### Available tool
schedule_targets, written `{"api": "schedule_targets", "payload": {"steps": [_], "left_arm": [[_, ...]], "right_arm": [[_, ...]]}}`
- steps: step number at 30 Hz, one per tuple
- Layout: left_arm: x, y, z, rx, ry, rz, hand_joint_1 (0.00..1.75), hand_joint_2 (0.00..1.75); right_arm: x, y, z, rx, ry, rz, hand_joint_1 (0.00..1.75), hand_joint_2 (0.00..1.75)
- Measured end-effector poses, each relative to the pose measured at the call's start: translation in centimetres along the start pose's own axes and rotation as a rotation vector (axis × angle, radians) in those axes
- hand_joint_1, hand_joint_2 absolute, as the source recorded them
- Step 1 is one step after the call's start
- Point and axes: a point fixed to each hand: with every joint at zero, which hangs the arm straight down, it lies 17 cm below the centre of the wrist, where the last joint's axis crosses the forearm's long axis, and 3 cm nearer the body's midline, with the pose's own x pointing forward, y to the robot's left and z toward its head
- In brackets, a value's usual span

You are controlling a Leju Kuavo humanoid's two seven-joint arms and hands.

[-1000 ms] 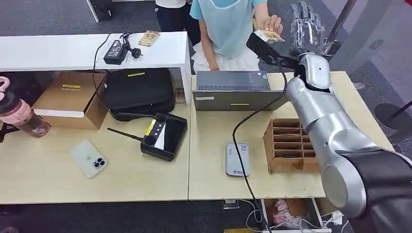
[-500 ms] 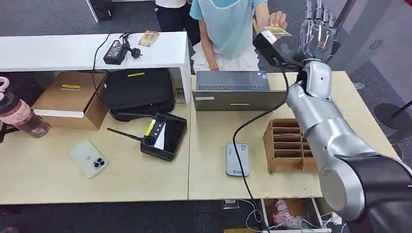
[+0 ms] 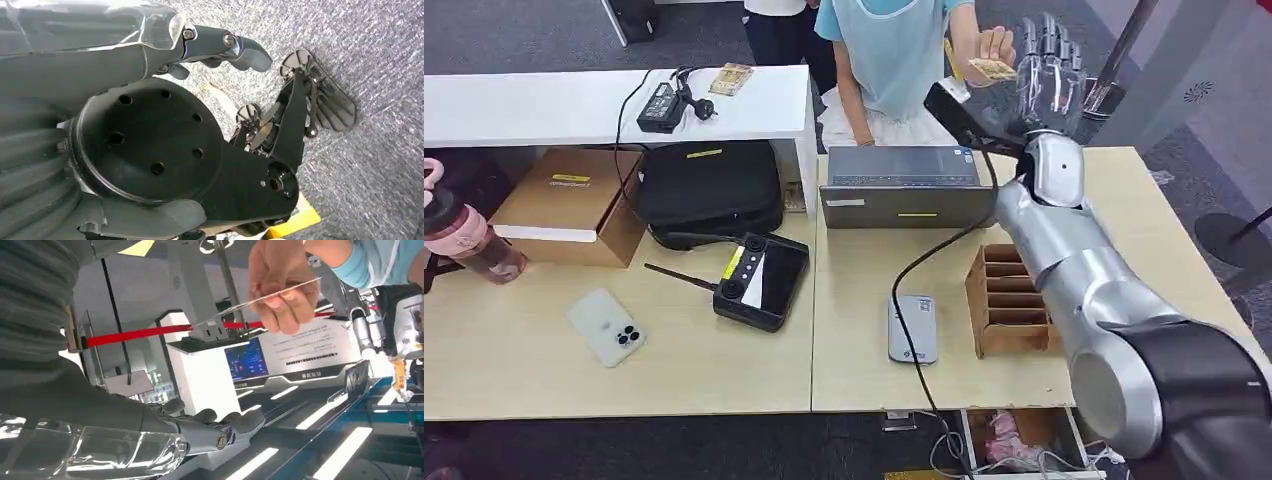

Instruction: Pass the card to the sensor for recognition and then transmit it.

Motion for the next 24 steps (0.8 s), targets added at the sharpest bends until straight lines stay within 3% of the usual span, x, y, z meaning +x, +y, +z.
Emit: {"api": "schedule_targets", "payload": {"steps": [20,21,22,24], "left_arm": [[-0.09,0.05,-0.01,0.003,0.007,0.01,0.0,1.75],[-0.09,0.05,-0.01,0.003,0.007,0.009,0.0,1.75],[-0.09,0.05,-0.01,0.003,0.007,0.009,0.0,1.75],[-0.09,0.05,-0.01,0.003,0.007,0.01,0.0,1.75]], "right_arm": [[-0.28,0.48,0.16,0.019,0.017,0.033,0.0,1.75],[-0.32,0.56,0.2,0.022,0.018,0.033,0.73,1.75],[-0.35,0.6,0.21,0.024,0.02,0.033,1.75,1.75],[-0.38,0.79,0.28,0.03,0.02,0.034,1.75,1.75]]}}
